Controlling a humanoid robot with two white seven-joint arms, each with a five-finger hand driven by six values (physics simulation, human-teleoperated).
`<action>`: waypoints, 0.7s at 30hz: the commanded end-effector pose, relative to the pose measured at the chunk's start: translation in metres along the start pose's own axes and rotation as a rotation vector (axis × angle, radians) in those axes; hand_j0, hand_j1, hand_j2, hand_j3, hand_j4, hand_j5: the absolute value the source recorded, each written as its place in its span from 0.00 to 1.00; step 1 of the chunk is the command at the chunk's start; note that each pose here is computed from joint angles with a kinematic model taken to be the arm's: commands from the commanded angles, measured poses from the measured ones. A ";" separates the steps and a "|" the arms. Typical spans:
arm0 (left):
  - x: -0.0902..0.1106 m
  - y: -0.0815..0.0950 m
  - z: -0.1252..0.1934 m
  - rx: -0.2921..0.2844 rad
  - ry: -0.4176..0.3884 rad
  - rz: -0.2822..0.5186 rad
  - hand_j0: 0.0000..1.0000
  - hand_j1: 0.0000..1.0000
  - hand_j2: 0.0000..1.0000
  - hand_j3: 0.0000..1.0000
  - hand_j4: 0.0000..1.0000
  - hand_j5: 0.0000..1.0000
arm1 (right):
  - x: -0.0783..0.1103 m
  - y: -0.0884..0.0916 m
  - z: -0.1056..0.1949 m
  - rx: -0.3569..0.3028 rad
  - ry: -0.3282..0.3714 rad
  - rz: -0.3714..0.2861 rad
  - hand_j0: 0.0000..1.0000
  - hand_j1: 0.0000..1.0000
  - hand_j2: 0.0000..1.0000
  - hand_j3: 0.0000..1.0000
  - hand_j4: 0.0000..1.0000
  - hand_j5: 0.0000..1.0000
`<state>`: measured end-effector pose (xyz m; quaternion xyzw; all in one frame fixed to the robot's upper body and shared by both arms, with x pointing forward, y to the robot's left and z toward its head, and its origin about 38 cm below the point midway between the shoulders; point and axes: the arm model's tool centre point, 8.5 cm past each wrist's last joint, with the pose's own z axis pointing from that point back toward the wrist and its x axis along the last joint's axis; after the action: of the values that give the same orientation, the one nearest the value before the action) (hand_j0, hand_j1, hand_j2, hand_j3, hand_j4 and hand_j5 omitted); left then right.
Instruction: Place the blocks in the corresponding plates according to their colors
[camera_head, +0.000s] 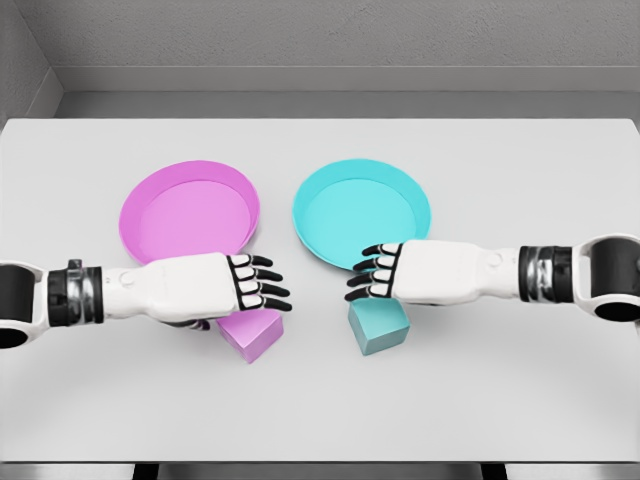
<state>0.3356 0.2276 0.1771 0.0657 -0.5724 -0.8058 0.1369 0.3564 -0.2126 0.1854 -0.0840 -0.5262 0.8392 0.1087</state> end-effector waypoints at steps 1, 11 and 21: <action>0.001 -0.001 -0.001 0.003 -0.005 0.008 1.00 1.00 1.00 1.00 1.00 1.00 | 0.003 0.001 -0.005 0.002 -0.013 -0.002 1.00 1.00 1.00 1.00 1.00 1.00; 0.003 -0.003 -0.003 -0.003 -0.010 0.013 1.00 1.00 1.00 1.00 1.00 1.00 | 0.007 0.007 -0.009 0.018 -0.027 -0.005 1.00 1.00 1.00 1.00 1.00 1.00; 0.004 -0.006 -0.005 -0.004 -0.016 0.021 1.00 1.00 1.00 1.00 1.00 1.00 | 0.015 0.011 -0.019 0.025 -0.057 -0.009 1.00 1.00 1.00 1.00 1.00 1.00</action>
<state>0.3318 0.2232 0.1691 0.0536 -0.5713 -0.8071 0.1389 0.3473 -0.1980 0.1685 -0.0600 -0.5193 0.8468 0.0978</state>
